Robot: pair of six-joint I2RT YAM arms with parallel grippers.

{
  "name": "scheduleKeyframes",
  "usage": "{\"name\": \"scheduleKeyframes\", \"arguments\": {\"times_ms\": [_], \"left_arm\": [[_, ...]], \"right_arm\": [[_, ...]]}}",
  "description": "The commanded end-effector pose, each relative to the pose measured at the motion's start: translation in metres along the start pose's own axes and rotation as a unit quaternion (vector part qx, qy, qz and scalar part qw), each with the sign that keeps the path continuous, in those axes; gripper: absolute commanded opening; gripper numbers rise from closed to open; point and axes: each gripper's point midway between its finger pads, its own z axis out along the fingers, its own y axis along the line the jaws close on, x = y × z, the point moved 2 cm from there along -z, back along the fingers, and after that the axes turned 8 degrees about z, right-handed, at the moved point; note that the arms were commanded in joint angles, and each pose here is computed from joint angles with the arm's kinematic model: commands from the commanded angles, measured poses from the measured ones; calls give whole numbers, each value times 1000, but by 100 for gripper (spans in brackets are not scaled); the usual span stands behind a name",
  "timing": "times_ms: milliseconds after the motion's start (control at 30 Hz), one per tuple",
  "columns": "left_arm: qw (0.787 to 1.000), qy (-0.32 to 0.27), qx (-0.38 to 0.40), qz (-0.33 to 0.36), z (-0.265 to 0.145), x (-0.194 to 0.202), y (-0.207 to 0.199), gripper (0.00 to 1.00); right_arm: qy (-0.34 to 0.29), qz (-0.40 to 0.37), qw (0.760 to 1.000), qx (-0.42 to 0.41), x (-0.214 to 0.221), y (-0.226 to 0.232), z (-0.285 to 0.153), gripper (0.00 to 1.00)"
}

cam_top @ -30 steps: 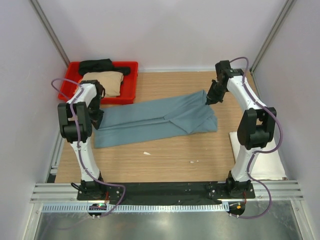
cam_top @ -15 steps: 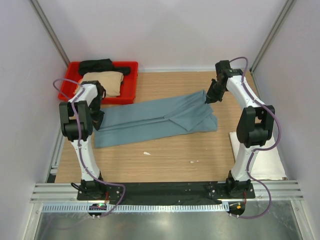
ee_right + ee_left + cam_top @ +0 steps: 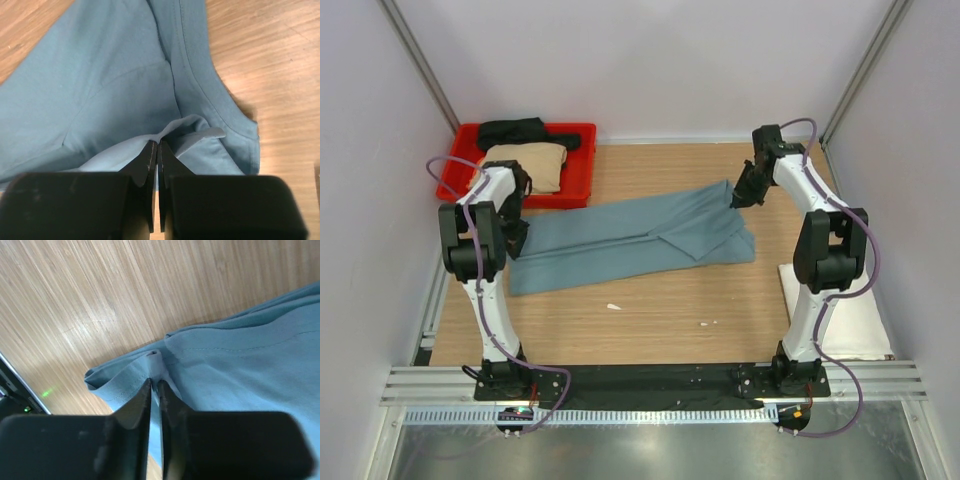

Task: Fold and stack the t-shirts
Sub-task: Fold the tshirt

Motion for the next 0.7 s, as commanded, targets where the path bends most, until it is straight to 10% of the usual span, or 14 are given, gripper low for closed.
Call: {"name": "scheduleKeyframes", "arguments": {"times_ms": [0,300,467,667], "left_arm": [[999,-18,-36,19,-12,-4,17,14],[988,-151,2,31,-78,-19,53,68],[980,-175,59,69,-94,10,76,64],[949,-125,264,122,-76,68,44,36]], "right_arm": [[-14,17,1000,-15,-8,0,19,7],[-70,-26,997,-19,-18,7,-4,53],[-83,-104,991,-31,7,31,-35,60],[0,-181,971,-153,105,97,-41,58]]}}
